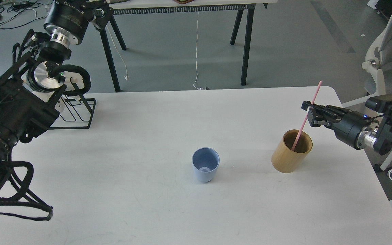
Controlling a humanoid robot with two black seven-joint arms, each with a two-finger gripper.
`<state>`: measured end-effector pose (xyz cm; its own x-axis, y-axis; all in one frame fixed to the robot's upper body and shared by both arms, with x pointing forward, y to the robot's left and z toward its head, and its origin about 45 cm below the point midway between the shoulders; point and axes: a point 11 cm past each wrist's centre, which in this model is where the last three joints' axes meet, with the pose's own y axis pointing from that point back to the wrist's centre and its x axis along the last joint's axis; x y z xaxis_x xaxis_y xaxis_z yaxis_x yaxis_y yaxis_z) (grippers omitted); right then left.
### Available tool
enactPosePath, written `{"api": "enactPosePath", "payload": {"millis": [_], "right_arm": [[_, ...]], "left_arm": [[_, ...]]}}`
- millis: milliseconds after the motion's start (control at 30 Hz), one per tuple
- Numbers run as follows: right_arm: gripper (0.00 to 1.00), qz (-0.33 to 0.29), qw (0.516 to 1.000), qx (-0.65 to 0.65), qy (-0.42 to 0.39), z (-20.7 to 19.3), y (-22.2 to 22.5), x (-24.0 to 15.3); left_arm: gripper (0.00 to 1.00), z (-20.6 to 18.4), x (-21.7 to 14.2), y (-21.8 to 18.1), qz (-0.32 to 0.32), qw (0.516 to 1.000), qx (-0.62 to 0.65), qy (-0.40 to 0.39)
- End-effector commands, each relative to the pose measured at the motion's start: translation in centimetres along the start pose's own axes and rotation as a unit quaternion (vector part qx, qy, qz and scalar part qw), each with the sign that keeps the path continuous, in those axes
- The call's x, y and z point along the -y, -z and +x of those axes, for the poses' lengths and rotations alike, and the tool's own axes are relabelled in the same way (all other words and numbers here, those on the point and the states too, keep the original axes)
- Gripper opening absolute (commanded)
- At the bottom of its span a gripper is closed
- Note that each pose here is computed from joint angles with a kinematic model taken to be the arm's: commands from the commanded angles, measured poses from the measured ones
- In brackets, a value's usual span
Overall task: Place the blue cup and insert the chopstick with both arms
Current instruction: 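Pull the pink stick out and move it over the blue cup, then lower the pink stick into the blue cup and release it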
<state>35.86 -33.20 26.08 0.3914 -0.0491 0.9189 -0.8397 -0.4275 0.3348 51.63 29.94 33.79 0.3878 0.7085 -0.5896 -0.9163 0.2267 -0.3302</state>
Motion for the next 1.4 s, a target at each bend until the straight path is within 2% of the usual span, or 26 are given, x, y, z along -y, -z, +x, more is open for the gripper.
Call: {"api": "enactPosePath", "payload": {"millis": [0, 100, 167, 300, 400, 500, 933, 1100, 1367], "right_arm": [[0.05, 0.014, 1.0, -0.019, -0.011, 4.7, 1.6, 0.2], [0.05, 0.043, 0.998, -0.016, -0.036, 7.6, 3.7, 1.3], [0.05, 0.086, 0.996, 0.005, -0.038, 7.1, 6.4, 2.9], [0.05, 0.168, 0.985, 0.041, 0.018, 1.5, 12.7, 6.2], [0.05, 0.193, 0.978, 0.048, 0.056, -1.9, 15.2, 7.5], [0.05, 0.202, 0.975, 0.057, 0.068, -3.2, 16.6, 8.8], [0.06, 0.192, 0.974, 0.064, 0.105, -6.8, 17.2, 10.6], [0.21, 0.188, 0.973, 0.071, 0.117, -8.2, 17.0, 10.3], [0.33, 0.189, 0.972, 0.069, 0.118, -8.1, 17.1, 10.3]], "left_arm": [[1.0, 0.4, -0.1, -0.7, -0.004, 1.0, 0.006, -0.003], [1.0, 0.6, -0.2, -0.9, -0.005, 1.0, 0.008, -0.005], [1.0, 0.7, -0.3, -1.1, -0.006, 1.0, 0.01, -0.006], [1.0, 0.8, -0.4, -1.1, -0.004, 1.0, 0.01, -0.007], [1.0, 1.0, -0.5, -1.3, -0.005, 1.0, 0.013, -0.009], [1.0, 1.1, -0.5, -1.6, -0.006, 1.0, 0.015, -0.01], [1.0, 1.9, -1.2, -1.3, -0.003, 1.0, 0.015, -0.019], [1.0, 2.0, -1.2, -1.3, -0.004, 1.0, 0.017, -0.02], [1.0, 2.3, -1.4, -1.8, -0.006, 1.0, 0.02, -0.023]]}}
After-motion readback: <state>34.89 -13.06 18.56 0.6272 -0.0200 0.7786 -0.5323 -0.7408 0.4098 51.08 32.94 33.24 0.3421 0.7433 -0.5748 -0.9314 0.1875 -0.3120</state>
